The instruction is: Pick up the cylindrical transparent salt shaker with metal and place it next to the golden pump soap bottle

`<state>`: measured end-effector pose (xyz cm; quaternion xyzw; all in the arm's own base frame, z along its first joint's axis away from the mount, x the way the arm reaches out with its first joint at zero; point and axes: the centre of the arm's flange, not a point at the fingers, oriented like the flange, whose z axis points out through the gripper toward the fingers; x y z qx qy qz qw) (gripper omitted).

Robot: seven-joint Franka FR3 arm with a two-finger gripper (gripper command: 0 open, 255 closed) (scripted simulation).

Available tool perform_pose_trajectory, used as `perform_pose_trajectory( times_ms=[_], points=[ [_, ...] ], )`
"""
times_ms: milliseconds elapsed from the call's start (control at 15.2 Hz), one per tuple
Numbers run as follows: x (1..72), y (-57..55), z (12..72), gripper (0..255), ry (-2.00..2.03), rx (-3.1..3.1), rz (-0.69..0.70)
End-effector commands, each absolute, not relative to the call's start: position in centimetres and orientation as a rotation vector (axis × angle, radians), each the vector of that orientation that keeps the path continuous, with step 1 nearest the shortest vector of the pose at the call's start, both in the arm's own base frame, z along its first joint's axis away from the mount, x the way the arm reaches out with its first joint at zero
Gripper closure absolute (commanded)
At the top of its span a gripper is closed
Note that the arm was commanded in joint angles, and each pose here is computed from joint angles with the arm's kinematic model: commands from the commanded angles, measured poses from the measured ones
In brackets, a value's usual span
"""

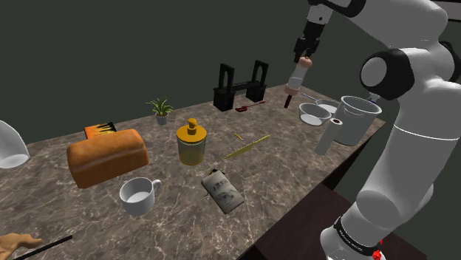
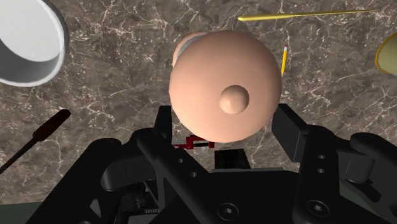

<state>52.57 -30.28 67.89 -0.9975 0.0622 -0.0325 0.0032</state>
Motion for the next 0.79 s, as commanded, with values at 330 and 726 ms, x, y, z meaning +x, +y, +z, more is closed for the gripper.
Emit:
perform_pose_trajectory(
  times_ms=[330, 726],
  points=[
    [53.1, -21.0, 67.8, 255, 0.196, -3.128, -0.102],
    [53.8, -13.1, 67.8, 255, 0.196, -3.128, -0.102]
  ],
)
